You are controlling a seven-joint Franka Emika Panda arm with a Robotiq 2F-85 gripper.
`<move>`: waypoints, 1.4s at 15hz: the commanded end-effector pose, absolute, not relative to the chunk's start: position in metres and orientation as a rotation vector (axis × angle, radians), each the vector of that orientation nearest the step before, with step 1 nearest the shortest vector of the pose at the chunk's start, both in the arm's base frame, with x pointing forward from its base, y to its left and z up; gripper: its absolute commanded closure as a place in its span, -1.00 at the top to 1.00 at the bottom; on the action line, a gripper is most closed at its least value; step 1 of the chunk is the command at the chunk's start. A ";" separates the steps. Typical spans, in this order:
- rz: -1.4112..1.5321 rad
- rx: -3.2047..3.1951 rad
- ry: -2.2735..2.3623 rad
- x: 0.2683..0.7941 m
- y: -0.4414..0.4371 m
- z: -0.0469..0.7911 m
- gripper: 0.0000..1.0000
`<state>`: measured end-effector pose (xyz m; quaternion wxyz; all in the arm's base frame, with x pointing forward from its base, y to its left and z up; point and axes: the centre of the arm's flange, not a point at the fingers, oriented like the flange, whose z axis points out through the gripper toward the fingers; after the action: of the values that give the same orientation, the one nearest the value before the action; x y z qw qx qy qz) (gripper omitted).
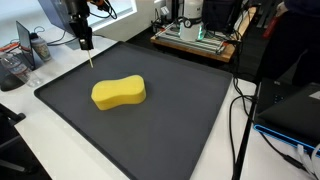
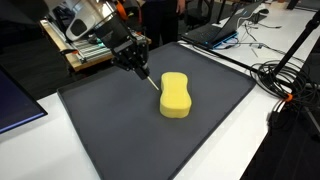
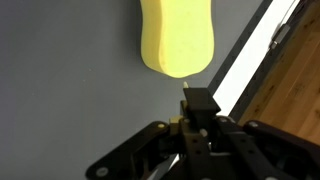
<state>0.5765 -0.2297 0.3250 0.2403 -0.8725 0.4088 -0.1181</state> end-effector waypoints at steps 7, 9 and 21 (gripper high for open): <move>-0.254 -2.250 1.390 0.625 -0.239 0.291 -0.94; -0.245 -2.247 1.434 0.627 -0.239 0.286 -0.94; -0.161 -2.264 1.482 0.623 -0.191 0.295 -0.94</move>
<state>0.6186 -0.1826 0.2696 0.2183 -0.8198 0.5243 -0.0732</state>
